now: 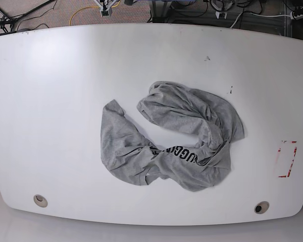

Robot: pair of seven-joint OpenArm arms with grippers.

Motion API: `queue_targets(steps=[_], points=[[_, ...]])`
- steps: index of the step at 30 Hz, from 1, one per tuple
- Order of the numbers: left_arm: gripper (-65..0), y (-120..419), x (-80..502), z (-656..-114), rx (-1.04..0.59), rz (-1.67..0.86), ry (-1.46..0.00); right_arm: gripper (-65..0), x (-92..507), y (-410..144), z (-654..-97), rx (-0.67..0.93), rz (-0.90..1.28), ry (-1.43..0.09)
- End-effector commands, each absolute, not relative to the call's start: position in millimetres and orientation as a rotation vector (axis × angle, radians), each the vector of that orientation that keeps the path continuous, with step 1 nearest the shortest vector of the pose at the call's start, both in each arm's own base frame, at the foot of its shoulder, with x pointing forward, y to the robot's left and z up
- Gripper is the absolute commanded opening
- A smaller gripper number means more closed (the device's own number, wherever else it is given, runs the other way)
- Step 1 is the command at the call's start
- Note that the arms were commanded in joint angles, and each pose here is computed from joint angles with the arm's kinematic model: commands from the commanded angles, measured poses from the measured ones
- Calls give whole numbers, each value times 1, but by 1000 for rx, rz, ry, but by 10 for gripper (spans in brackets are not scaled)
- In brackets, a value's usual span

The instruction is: Fold the T-shirt properly

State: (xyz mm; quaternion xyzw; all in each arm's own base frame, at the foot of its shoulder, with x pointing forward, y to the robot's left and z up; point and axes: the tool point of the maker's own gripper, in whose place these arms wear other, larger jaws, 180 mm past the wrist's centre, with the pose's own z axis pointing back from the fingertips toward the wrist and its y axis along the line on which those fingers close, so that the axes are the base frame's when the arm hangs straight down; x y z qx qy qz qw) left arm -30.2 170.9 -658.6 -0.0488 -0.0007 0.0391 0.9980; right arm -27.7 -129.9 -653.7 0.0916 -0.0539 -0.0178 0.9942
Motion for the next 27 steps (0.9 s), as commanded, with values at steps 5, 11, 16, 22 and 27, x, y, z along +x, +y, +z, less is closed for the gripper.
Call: queue_targets(steps=[5,11,16,22,27], points=[[-349,172,-30,-659,-92,76,-7,-603,-33,-134,-653,178,-35,-103],[-350,172,-30,-659,-92,80,-7,-603,-32,-134,-653,178,-37,-104],[-349,170,-34,-658,-98,81,-1,-602,-31,-134,-653,178,-36,-105],[-351,171,-36,-658,-97,86,2,-602,-31,-135,-653,178,-37,-104],[-349,172,-34,-658,-92,90,-5,-602,-31,-133,-653,180,-35,-105]])
